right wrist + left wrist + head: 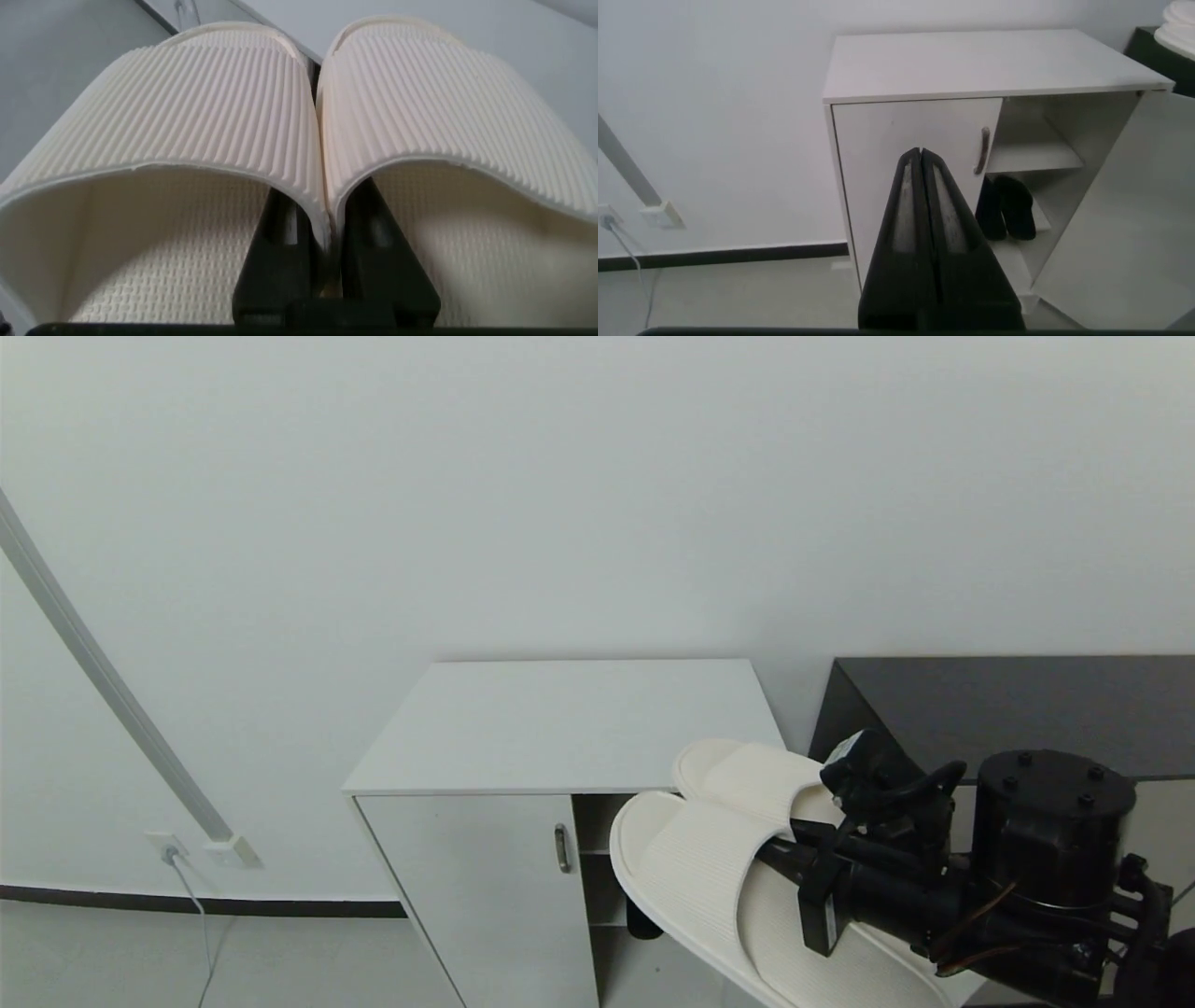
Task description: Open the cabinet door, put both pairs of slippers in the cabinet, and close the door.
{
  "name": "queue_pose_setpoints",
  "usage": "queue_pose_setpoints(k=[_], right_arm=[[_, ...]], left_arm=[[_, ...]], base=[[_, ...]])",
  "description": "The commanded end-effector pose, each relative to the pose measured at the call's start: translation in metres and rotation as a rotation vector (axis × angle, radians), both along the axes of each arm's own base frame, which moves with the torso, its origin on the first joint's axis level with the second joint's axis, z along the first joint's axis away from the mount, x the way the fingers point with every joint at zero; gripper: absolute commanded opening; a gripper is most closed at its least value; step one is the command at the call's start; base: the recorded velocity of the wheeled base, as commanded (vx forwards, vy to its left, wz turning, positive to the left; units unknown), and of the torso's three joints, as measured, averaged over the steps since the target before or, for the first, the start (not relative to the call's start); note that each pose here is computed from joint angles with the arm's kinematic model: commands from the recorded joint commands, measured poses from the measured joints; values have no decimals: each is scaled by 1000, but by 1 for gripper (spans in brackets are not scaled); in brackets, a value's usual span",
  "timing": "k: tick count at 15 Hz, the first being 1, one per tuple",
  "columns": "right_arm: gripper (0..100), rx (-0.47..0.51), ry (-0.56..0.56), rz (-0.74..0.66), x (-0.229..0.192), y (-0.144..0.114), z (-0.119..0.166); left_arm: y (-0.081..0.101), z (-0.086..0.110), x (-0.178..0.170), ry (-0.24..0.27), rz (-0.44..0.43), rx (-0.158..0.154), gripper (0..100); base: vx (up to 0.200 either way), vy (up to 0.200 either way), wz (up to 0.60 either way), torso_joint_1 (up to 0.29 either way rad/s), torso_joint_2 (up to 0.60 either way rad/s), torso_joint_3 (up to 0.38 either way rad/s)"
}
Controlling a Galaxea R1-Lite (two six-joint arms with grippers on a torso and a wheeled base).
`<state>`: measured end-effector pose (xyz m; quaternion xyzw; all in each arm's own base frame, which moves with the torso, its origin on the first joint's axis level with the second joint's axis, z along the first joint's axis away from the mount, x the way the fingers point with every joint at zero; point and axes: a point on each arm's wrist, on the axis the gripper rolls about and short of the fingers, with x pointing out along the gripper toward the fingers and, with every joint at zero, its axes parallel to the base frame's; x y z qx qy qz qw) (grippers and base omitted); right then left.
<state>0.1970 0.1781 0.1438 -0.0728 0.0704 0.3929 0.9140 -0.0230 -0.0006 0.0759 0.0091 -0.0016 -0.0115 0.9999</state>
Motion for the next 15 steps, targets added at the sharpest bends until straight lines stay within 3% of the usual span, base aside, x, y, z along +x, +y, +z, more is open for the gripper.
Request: queue_pose_setpoints(k=[1,12,15], right_arm=[[0,-1,1,-2,0,0,0],[0,-4,6,16,-2,-1,-2],[0,-4,6,16,-2,-1,-2]], left_arm=[[0,0,0,1,0,0,0],[0,0,0,1,0,0,0],[0,0,0,3,0,0,0]], base=[[0,0,0,0,0,0],[0,0,0,0,0,0],[0,0,0,-134,312,170]])
